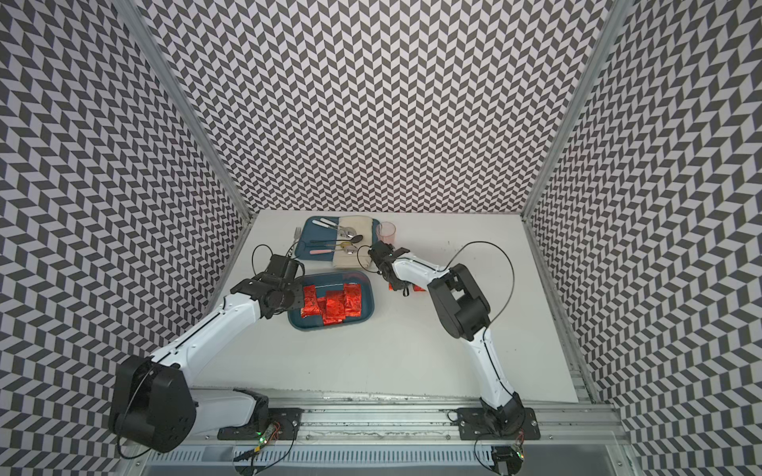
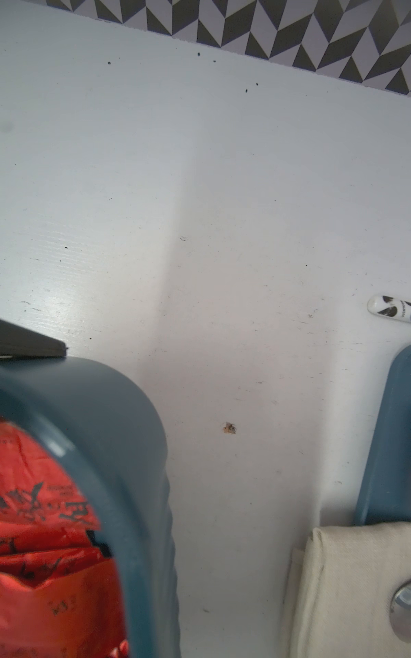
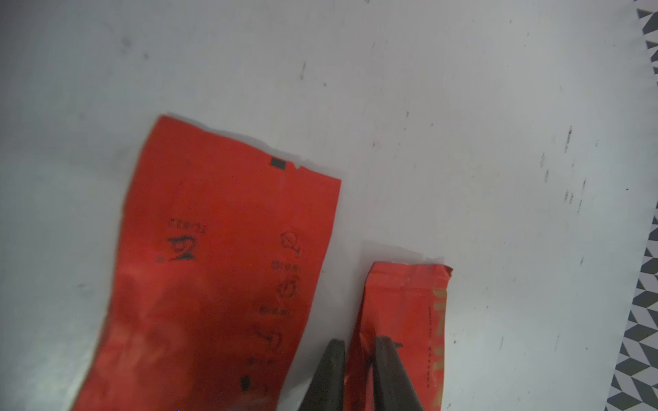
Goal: Take the tea bags out of the storage box
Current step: Place the tea bag at the center of the board.
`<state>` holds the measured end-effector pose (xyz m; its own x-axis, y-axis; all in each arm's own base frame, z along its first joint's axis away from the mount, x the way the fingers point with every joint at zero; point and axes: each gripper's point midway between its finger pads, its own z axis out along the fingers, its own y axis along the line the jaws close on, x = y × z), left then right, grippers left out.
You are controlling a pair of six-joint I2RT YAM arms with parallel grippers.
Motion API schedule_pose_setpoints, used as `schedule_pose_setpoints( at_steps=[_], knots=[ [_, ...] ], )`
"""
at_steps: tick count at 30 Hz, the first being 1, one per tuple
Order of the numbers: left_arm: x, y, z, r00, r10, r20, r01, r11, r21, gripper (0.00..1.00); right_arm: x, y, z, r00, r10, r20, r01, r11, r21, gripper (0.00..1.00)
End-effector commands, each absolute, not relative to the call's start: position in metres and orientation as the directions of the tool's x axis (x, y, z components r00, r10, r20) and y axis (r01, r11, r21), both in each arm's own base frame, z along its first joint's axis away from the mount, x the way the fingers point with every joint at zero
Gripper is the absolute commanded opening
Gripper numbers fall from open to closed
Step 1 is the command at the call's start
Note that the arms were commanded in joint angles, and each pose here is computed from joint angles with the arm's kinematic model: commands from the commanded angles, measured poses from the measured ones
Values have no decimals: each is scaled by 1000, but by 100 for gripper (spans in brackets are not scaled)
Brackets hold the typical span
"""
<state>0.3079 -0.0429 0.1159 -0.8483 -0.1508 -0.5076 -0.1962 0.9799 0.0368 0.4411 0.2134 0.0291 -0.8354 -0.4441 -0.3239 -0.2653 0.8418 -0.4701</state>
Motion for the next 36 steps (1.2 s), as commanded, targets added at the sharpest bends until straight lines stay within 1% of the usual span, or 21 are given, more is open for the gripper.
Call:
schedule_pose_setpoints(
  at_steps=[1, 7, 15, 19, 20, 21, 23, 24, 27, 30, 33, 36],
  knots=[
    [314, -47, 118, -836, -156, -526, -190, 982, 12, 0, 442, 225, 29, -838, -426, -341, -267, 865, -424, 22],
    [314, -47, 118, -836, -156, -526, -192, 981, 13, 0, 443, 235, 52, -829, -396, -394, -263, 899, -351, 23],
    [314, -48, 118, -838, -154, -524, -187, 982, 11, 0, 443, 238, 119, -788, -335, -516, -220, 937, -273, 25],
    [314, -48, 117, -838, -153, -523, -187, 982, 12, 0, 443, 238, 129, -776, -320, -543, -226, 946, -234, 28],
    [314, -48, 117, -839, -153, -523, -187, 982, 11, 0, 444, 234, 125, -783, -315, -536, -222, 947, -231, 30],
    [314, -48, 117, -838, -154, -523, -188, 982, 12, 0, 446, 229, 119, -793, -310, -525, -221, 948, -228, 34],
    [314, -48, 117, -839, -153, -523, -186, 982, 11, 0, 448, 219, 106, -818, -298, -493, -225, 953, -204, 51],
    [314, -48, 117, -839, -154, -522, -187, 982, 11, 0, 447, 216, 98, -828, -298, -475, -238, 954, -185, 57],
    [314, -49, 117, -840, -153, -521, -184, 983, 8, 0, 449, 210, 83, -841, -293, -454, -253, 956, -147, 69],
    [314, -49, 116, -841, -151, -520, -182, 983, 9, 0, 452, 197, 68, -859, -277, -431, -238, 961, -143, 74],
    [314, -49, 116, -841, -152, -520, -184, 983, 9, 0, 453, 188, 52, -878, -262, -401, -226, 965, -134, 75],
    [314, -49, 116, -842, -150, -518, -180, 984, 9, 0, 452, 191, 43, -885, -265, -383, -238, 964, -117, 76]
  ],
)
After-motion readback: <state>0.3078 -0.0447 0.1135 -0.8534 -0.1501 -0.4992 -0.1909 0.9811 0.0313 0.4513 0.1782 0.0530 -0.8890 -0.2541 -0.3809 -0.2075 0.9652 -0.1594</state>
